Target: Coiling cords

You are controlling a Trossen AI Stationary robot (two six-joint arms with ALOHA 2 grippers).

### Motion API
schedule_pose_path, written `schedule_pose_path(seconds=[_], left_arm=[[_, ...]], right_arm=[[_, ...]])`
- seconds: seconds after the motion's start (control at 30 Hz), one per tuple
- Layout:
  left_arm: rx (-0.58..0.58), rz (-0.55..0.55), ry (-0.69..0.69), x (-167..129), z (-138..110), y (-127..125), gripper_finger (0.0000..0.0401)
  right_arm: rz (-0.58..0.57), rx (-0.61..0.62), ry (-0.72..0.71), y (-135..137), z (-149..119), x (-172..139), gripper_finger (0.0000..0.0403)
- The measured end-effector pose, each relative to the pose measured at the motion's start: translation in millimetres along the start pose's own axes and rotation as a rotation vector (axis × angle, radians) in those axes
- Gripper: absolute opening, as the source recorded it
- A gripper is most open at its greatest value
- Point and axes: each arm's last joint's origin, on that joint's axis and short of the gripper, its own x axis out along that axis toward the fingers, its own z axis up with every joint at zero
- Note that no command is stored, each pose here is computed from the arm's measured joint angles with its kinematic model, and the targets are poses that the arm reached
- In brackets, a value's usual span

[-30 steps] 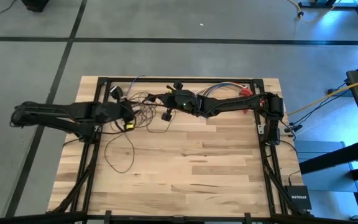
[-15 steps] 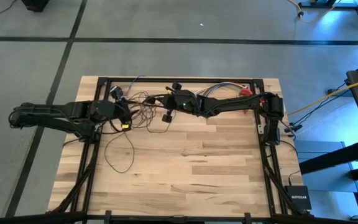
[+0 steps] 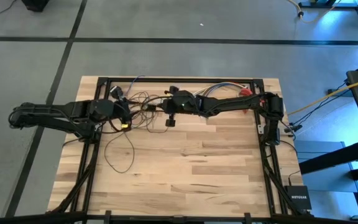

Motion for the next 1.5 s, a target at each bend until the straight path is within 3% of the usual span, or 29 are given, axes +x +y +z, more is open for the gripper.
schedule_pose_path(seconds=[0.13,0.53,0.73,0.97,1.27,1.37,1.5], left_arm=[[-0.001,-0.094,-0.015,4.0,0.7,-2.4,0.0155],[0.010,-0.159,0.077,26.9,-3.4,-11.1,0.0137],[0.025,-0.181,0.082,33.5,-2.8,-14.7,0.0090],[0.026,-0.191,0.081,33.7,-2.9,-15.2,0.0007],[0.025,-0.185,0.084,34.1,-3.1,-15.2,0.0005],[0.028,-0.190,0.084,34.1,-3.2,-15.4,0.0003],[0.029,-0.190,0.084,34.0,-3.2,-15.4,0.0004]], right_arm=[[0.123,-0.023,-0.034,4.0,0.2,-0.3,0.0001],[0.217,-0.092,-0.067,20.2,5.2,-2.5,0.0001],[0.211,-0.104,-0.065,18.3,5.2,-3.2,0.0001],[0.202,-0.103,-0.071,17.6,6.0,-3.2,0.0005],[0.118,-0.096,-0.028,16.0,5.2,-3.4,0.0032],[0.137,0.004,-0.015,17.0,4.4,-3.5,0.0033],[0.164,0.022,-0.022,16.5,7.2,-7.1,0.0041]])
